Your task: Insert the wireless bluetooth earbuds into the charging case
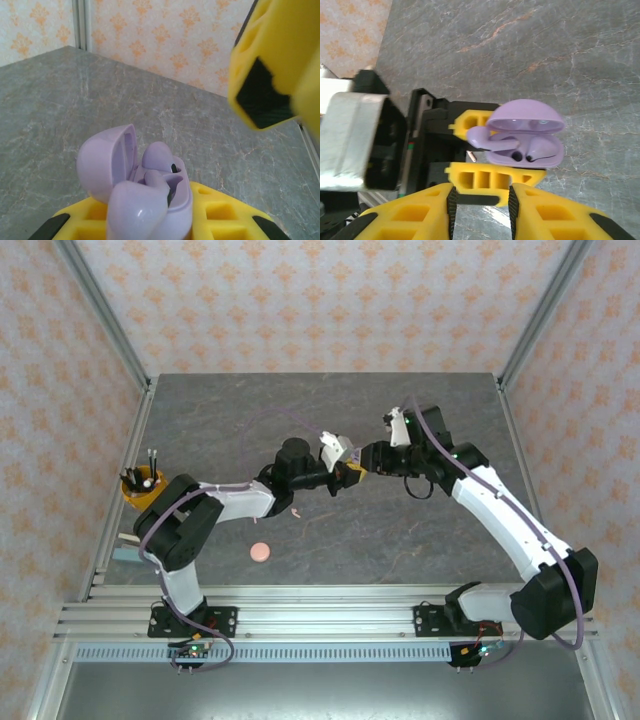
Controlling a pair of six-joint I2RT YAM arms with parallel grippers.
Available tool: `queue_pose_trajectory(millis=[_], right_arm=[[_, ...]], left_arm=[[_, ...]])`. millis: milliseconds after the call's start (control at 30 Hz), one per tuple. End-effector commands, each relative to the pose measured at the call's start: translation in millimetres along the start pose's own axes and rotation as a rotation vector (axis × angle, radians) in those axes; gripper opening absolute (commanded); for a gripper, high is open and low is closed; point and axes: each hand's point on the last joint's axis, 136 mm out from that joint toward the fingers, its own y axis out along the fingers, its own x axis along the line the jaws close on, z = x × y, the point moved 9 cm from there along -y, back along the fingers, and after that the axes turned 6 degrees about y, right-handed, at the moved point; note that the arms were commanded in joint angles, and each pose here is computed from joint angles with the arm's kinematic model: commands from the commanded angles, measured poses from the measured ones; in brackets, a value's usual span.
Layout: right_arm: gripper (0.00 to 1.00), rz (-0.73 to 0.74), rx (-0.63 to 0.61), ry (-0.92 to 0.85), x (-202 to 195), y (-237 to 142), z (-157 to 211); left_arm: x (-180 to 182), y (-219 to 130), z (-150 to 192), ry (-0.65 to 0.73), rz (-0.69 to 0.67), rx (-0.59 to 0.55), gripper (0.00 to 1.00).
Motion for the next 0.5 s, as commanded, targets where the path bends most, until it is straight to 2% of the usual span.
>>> queue_pose_trajectory(millis=[0,167,467], right_arm=[[0.35,-0.003,-0.016,-0.028,2.9,5.5,-2.4],[0.33,0.081,-0.001,-0.04,-6.0,20.5,-2.0],[0.32,0.147,0.01,-0.047,-19.6,41.8,-3.1]], left_arm=[[-2.3,5.6,-2.7,0.009,0.042,-0.054,0.0],[0.7,12.5,3.6,-0.007,0.06,-0.057,0.0],[2.5,13.6,2.9,-0.026,0.088,-0.074,0.0]])
